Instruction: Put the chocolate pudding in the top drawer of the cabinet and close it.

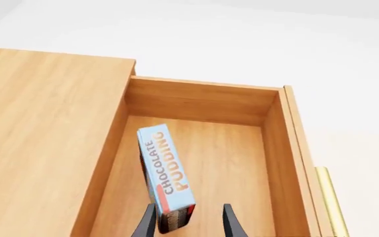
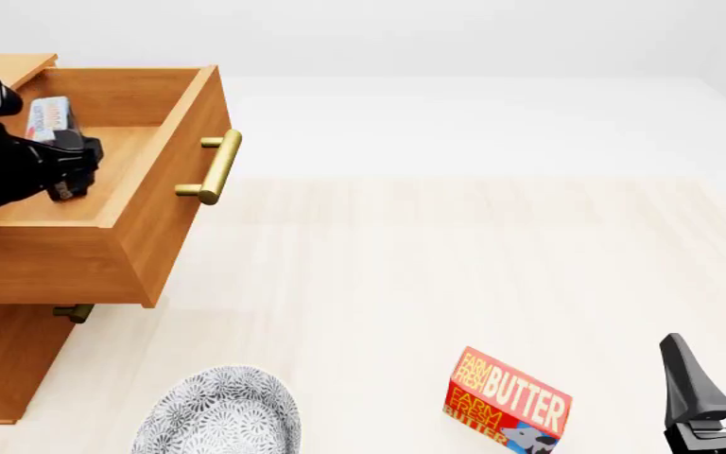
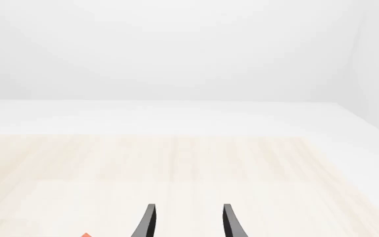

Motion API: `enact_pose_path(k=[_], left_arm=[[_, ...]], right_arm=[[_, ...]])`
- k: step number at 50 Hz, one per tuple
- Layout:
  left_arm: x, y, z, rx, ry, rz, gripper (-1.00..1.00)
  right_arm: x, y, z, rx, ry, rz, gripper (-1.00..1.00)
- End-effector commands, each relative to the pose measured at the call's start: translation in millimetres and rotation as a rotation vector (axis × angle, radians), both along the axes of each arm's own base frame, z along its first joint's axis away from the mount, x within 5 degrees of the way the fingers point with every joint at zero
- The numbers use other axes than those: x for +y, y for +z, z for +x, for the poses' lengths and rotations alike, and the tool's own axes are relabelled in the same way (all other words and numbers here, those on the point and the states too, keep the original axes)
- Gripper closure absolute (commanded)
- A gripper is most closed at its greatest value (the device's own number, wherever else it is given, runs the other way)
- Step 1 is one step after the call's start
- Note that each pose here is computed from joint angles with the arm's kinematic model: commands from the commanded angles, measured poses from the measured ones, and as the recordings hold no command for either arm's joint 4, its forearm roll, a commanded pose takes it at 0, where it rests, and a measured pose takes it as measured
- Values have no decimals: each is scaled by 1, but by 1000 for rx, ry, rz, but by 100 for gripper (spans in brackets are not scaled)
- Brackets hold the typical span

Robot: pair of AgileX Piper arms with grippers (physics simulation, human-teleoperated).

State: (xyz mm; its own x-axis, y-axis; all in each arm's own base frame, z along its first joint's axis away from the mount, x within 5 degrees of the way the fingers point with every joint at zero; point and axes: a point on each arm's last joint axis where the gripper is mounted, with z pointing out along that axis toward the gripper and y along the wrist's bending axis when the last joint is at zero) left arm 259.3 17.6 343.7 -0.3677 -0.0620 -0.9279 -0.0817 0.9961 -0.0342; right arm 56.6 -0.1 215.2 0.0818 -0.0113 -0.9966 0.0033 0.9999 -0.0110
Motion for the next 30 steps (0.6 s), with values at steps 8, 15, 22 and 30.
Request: enact_pose_path(k=[8,15,22,30], left_arm=[[-1,1,-4,1,-2,-3,-100],[1,6,-12,-7,7,-2,-100],[3,21,-21,-33,14,13,-100],[-4,25,-22,-50,-18,19,-100]], right_arm=[[0,0,0,0,0,0,-100],[0,0,0,0,0,0,-100],[0,0,0,0,0,0,-100],[0,0,0,0,0,0,-100]])
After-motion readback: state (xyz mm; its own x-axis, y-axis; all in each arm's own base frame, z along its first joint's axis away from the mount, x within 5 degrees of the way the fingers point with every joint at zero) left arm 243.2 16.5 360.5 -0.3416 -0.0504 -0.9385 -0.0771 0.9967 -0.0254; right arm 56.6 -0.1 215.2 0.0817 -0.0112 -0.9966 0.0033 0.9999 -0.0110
